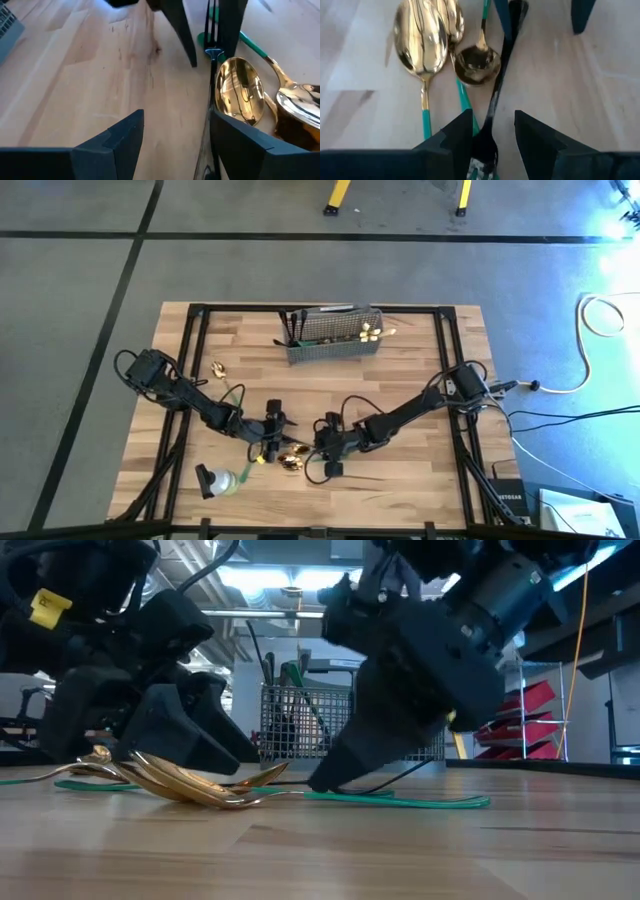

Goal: Sort silverware
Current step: Put the black fork into the gray organizer

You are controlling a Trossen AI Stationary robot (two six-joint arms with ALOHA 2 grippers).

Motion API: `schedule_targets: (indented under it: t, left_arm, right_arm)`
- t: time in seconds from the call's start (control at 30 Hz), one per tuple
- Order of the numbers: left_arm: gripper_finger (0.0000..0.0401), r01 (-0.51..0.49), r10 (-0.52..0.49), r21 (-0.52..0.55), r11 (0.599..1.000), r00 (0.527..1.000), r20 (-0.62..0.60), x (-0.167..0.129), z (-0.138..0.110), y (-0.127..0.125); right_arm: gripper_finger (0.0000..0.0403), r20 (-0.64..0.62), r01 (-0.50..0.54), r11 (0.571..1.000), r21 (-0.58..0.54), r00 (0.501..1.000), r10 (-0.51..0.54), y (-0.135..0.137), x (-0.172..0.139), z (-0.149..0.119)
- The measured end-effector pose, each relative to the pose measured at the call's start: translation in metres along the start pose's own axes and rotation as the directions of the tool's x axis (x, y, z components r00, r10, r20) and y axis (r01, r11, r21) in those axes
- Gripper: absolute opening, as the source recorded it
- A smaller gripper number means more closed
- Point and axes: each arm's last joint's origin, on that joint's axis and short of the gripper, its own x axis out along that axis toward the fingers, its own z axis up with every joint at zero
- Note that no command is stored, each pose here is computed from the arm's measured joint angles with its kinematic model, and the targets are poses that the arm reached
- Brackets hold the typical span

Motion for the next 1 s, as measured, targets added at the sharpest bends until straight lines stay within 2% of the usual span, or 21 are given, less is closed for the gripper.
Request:
schedule_targets:
  t: [0.3,0.57,0.83,1.0]
  left_arm:
    - [0.0213,-0.001,0.001,0.0,1.0,1.0,-0.001,0.0,0.0,0.0]
    - [0.0213,-0.001,0.001,-0.004,1.0,1.0,-0.009,0.0,-0.001,0.0]
    - [0.0213,-0.001,0.001,-0.002,1.0,1.0,-0.014,0.0,-0.001,0.0]
    - [0.0213,-0.001,0.001,-0.001,1.0,1.0,-0.014,0.0,-0.001,0.0]
  right_arm:
    - [0.0128,-0.005,-0.01,1.0,0.022,1.0,0.011,-0.005,0.004,0.004]
    - [0.0102,-0.012,-0.012,0.995,0.098,1.0,0.014,-0.021,0.007,0.009]
    - [0.0099,-0.024,-0.064,0.988,0.14,0.997,0.068,-0.022,0.007,0.009]
    - [0.0099,-0.024,-0.062,0.988,0.143,0.998,0.066,-0.023,0.008,0.009]
